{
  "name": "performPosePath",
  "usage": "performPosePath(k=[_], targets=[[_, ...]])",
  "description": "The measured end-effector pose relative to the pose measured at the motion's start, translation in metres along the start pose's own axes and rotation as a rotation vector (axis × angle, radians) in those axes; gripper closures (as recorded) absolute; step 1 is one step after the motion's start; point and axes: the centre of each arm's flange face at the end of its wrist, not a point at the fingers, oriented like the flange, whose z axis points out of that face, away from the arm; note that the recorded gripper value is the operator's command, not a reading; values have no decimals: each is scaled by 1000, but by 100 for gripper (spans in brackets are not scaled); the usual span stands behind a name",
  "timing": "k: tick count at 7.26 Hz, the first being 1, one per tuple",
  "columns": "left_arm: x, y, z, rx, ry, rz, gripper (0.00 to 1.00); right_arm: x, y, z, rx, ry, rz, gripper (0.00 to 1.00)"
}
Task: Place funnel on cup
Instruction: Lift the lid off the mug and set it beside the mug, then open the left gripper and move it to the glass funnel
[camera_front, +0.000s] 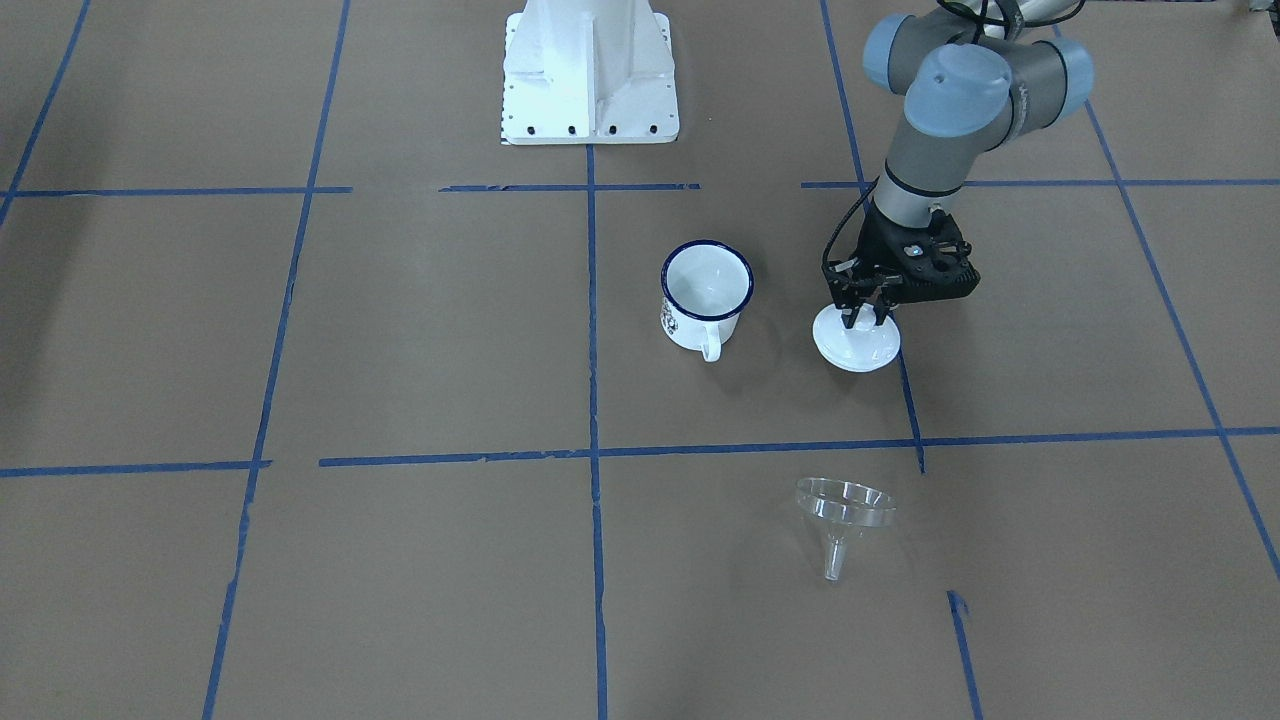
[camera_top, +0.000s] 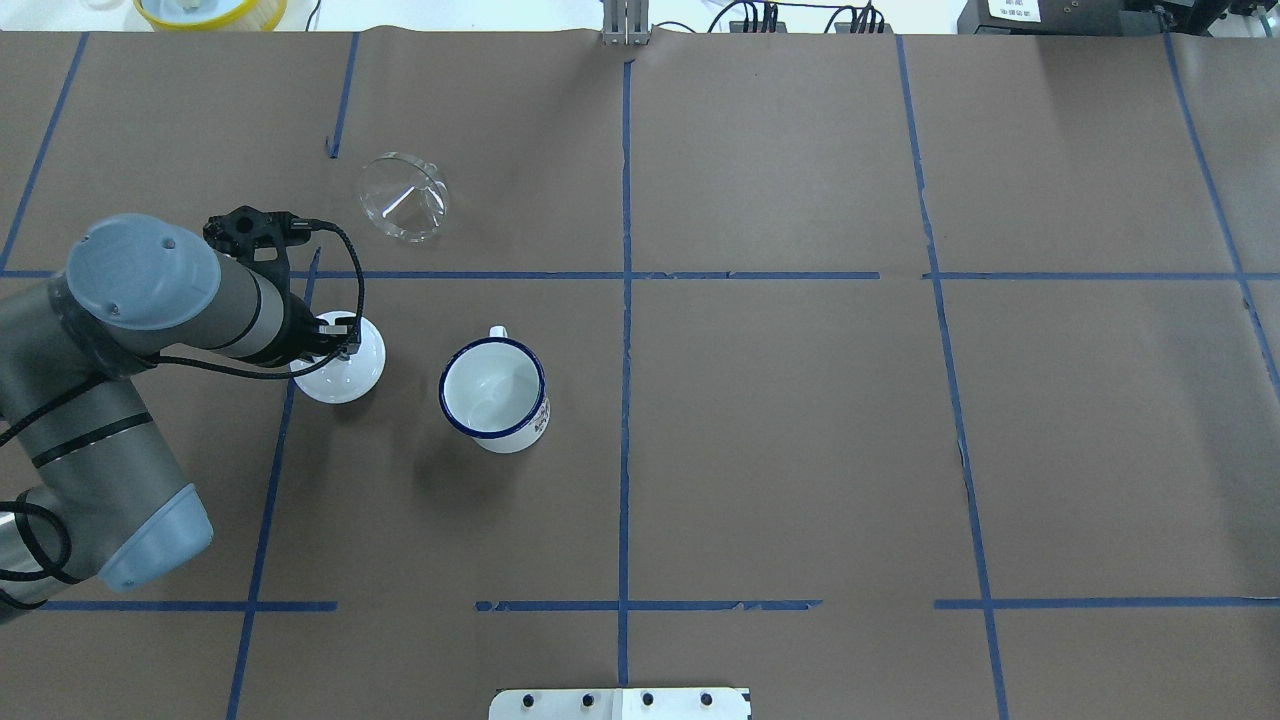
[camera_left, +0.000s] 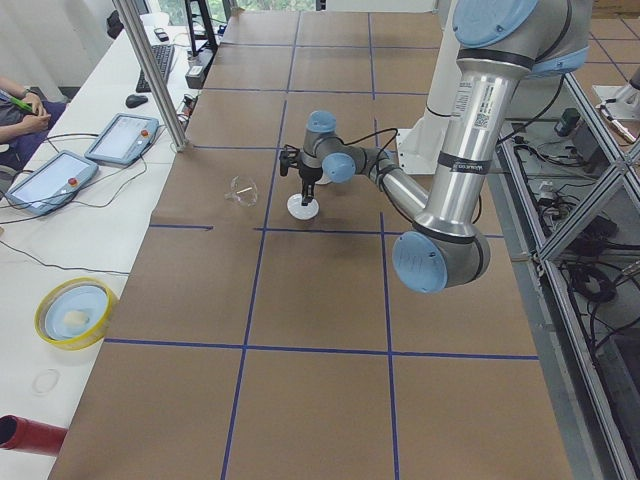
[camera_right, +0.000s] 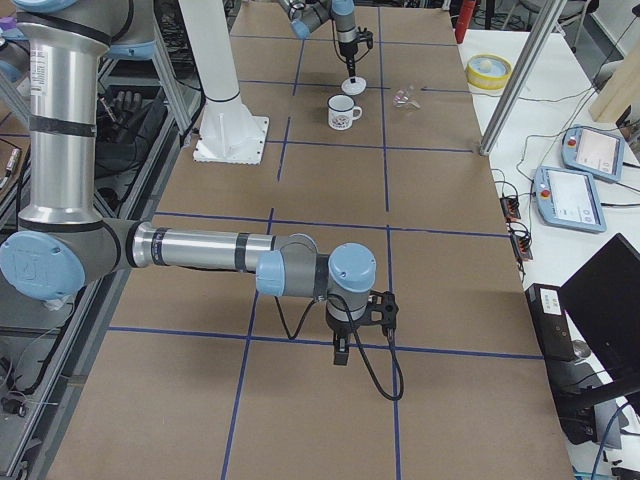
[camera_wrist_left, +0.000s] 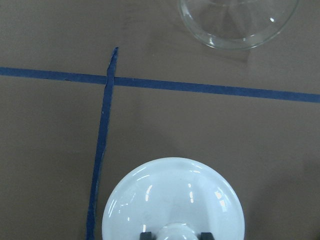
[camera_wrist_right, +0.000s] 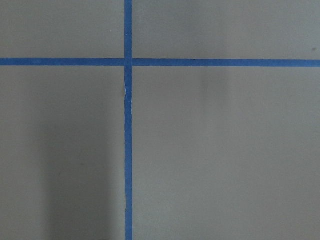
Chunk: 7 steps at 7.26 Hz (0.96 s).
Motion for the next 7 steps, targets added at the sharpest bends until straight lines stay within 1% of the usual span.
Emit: performPosePath(k=[2, 3, 4, 5, 6, 7], targets=[[-2, 0, 6, -7, -1, 42, 0, 0, 0, 0, -1, 0, 1, 0], [-1, -1, 4, -5, 2, 52, 0, 0, 0, 0, 0, 0, 0, 0], [-1, -11, -3, 8, 6, 46, 0, 0, 0, 0, 0, 0, 0, 0], [-3, -31, -17, 31, 15, 19, 0, 0, 0, 0, 0, 0, 0, 0], [-4, -59, -36, 59, 30, -39, 0, 0, 0, 0, 0, 0, 0, 0], [3, -88, -52, 89, 53, -150, 0, 0, 0, 0, 0, 0, 0, 0]])
